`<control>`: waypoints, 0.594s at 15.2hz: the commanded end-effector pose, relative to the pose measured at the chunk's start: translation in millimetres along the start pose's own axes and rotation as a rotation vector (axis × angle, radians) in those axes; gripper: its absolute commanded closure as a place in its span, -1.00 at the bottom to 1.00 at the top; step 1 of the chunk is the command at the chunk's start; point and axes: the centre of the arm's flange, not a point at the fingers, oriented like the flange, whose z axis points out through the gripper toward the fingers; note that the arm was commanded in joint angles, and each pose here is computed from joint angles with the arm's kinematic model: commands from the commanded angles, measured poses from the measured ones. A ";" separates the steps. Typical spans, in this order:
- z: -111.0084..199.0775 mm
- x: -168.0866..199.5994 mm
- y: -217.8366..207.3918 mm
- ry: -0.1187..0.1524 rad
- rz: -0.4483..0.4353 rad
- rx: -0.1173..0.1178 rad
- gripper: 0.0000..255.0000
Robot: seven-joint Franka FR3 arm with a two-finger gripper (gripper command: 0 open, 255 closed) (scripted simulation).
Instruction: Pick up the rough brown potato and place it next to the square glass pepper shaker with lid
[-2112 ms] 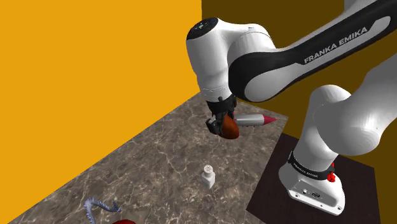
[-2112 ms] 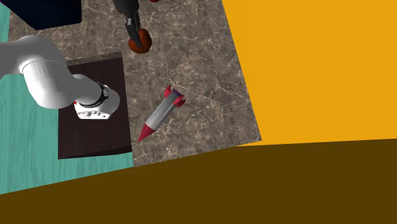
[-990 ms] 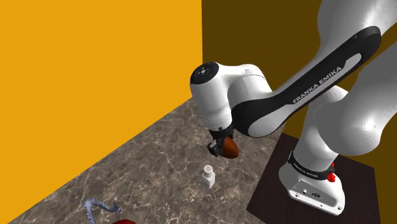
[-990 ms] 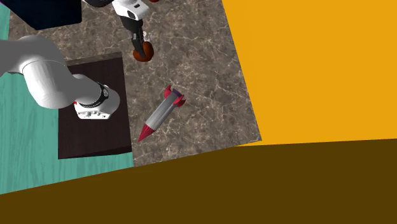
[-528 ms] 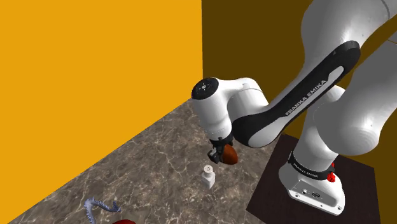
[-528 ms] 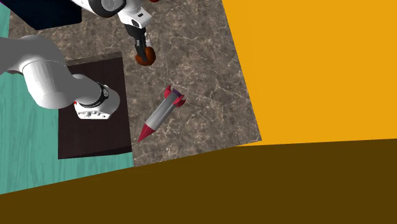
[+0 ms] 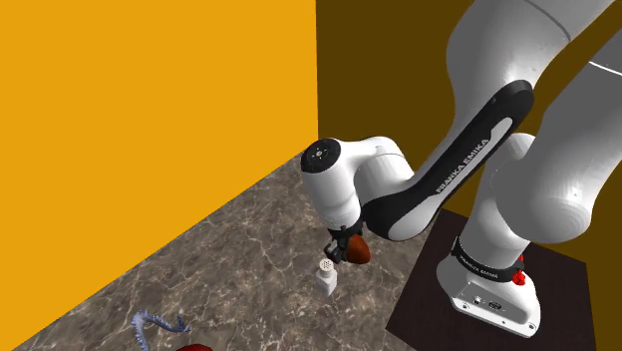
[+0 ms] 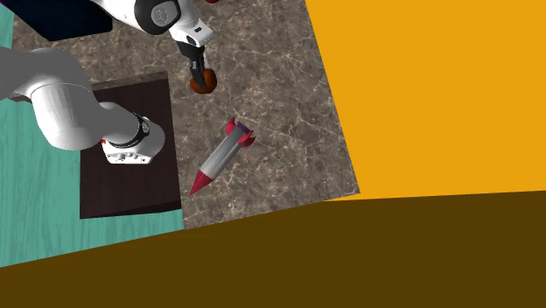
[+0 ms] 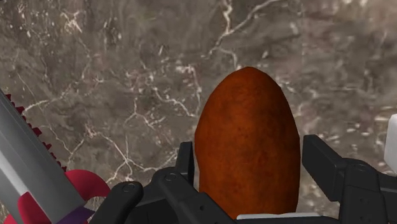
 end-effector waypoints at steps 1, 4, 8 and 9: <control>2.6 -1.3 -0.4 -0.005 -0.002 -0.002 1.00; 2.6 -1.3 -0.4 -0.005 -0.002 -0.002 1.00; 2.8 -2.1 0.0 -0.005 -0.002 -0.002 -1.00; 2.6 -1.9 0.0 -0.005 -0.002 -0.002 -1.00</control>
